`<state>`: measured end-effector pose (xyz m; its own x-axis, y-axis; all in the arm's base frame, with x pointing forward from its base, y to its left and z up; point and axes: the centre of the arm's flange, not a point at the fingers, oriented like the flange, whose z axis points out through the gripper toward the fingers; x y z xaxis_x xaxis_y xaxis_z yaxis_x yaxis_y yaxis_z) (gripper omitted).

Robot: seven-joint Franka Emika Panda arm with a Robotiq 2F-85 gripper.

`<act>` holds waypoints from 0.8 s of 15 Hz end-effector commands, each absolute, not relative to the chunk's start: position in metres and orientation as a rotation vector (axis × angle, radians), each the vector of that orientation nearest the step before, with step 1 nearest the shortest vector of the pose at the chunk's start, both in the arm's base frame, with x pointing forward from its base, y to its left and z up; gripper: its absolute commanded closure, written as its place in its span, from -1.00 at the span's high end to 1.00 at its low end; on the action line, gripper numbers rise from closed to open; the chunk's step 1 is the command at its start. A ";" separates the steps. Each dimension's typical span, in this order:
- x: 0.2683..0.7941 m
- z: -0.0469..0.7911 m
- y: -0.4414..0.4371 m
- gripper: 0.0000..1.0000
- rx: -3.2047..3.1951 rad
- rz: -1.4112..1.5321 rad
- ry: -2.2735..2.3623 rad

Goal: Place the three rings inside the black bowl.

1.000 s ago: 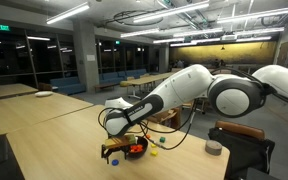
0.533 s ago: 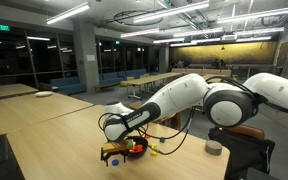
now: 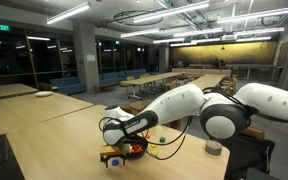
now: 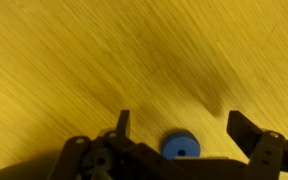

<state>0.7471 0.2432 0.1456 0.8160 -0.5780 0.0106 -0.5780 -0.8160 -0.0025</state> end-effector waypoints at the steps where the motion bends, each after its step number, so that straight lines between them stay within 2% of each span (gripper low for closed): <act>1: 0.785 0.145 0.250 1.00 2.953 0.051 -1.034; 12: 0.802 0.137 0.229 1.00 2.878 0.064 -1.166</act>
